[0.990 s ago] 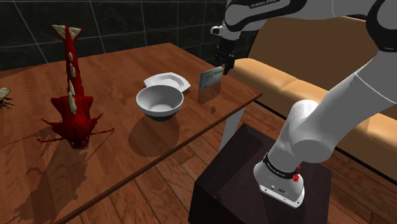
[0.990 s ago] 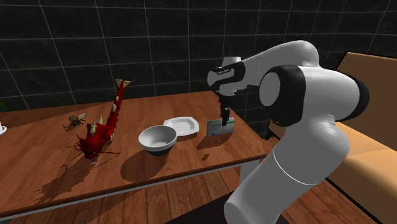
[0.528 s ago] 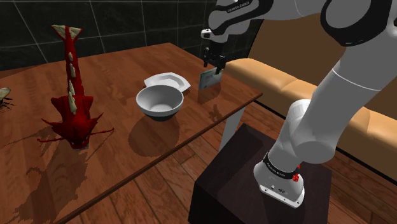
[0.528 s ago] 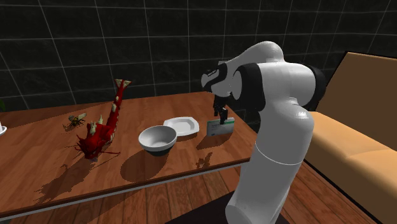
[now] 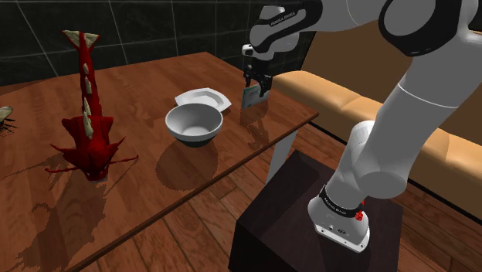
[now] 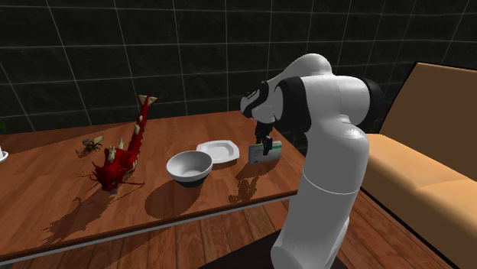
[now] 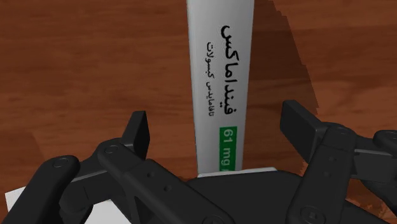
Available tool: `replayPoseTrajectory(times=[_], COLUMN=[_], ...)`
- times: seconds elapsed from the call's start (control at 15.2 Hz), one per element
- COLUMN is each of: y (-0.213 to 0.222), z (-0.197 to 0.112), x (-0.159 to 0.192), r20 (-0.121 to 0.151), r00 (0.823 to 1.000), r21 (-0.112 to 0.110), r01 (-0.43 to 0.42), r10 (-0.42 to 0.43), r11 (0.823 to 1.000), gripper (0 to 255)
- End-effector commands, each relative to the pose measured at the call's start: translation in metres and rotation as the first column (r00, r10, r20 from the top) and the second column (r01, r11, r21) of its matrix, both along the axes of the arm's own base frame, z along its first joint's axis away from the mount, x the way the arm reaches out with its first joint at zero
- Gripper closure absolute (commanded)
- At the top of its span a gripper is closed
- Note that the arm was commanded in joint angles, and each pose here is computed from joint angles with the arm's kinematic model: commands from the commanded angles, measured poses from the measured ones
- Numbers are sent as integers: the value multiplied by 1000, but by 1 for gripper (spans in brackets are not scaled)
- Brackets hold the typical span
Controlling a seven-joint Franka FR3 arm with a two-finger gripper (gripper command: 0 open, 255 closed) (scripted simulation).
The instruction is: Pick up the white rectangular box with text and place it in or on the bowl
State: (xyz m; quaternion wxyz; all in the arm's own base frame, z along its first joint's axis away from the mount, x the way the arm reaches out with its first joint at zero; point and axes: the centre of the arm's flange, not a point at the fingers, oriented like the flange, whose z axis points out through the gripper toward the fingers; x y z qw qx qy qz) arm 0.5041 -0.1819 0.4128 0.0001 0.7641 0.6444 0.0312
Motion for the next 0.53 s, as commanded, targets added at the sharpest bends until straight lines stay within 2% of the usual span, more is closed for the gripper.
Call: replayPoseTrajectory(times=[0.0, 0.26, 0.33, 0.46], y=[0, 0, 0, 0], z=[-1, -1, -1, -1], x=[0, 0, 0, 0], r20=[0, 0, 0, 0], r00=[1000, 1000, 1000, 1000], r21=[0, 0, 0, 0], r01=[0, 0, 0, 0], r10=[0, 0, 0, 0], r11=[1000, 1000, 1000, 1000], gripper=[0, 0, 255, 255])
